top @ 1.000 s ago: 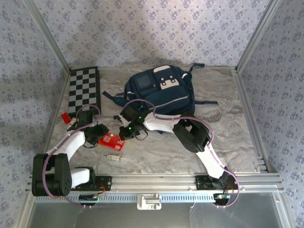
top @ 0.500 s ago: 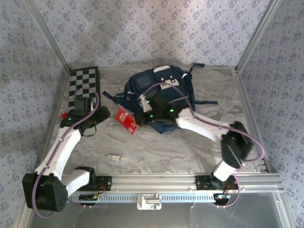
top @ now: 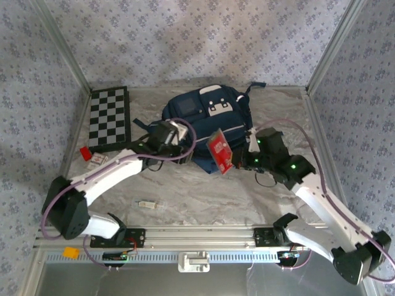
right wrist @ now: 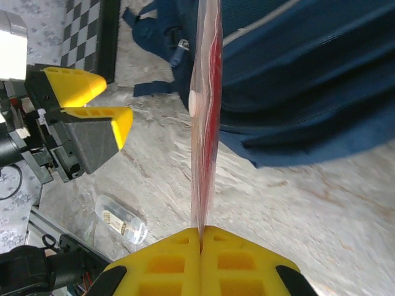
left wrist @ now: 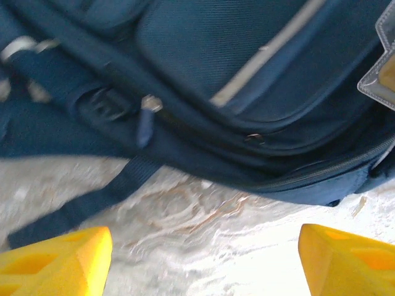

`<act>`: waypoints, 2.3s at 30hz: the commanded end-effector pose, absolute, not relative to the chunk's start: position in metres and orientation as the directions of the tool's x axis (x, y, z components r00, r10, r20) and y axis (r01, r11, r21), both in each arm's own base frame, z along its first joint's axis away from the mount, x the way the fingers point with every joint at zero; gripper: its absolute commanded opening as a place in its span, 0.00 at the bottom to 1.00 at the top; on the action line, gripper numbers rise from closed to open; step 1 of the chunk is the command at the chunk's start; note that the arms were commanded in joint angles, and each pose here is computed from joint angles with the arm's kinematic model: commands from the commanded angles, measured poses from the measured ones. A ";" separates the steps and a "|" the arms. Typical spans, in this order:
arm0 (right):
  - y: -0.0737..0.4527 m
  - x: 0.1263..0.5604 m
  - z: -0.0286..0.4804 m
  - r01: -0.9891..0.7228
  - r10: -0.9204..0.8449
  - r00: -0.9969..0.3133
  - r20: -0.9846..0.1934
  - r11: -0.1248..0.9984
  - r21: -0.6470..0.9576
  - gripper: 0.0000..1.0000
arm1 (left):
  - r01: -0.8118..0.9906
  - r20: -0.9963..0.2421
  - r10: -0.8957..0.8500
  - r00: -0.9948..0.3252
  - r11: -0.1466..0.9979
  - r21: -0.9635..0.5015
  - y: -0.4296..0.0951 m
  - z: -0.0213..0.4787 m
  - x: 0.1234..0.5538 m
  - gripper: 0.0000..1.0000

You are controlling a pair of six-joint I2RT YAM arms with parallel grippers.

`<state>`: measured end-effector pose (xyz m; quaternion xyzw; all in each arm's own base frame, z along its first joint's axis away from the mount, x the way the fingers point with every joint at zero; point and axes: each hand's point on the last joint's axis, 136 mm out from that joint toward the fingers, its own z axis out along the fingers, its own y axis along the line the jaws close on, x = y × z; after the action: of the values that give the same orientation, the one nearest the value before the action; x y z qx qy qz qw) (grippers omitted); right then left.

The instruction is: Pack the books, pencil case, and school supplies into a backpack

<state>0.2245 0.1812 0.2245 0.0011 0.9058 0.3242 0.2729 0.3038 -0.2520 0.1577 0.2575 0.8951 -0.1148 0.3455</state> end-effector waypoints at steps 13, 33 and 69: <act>0.104 0.195 0.201 0.104 0.369 -0.846 -0.384 0.822 0.560 0.00 | 0.743 -0.645 0.717 -0.263 0.578 0.339 -0.371 0.139 0.349 0.84; 0.100 0.190 0.220 0.107 0.403 -0.838 -0.369 0.783 0.613 0.00 | 0.713 -0.757 0.569 -0.320 0.671 0.203 -0.375 0.199 0.381 0.00; 0.224 0.424 0.113 0.071 0.453 -0.812 -0.369 0.704 0.707 0.21 | 0.545 -0.842 0.248 -0.479 0.836 -0.063 -0.356 0.309 0.385 0.00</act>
<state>0.4064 0.2280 0.1053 0.1637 0.8845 0.3679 0.2357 0.3872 -0.3486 0.2442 0.2584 0.8739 -0.1134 0.3959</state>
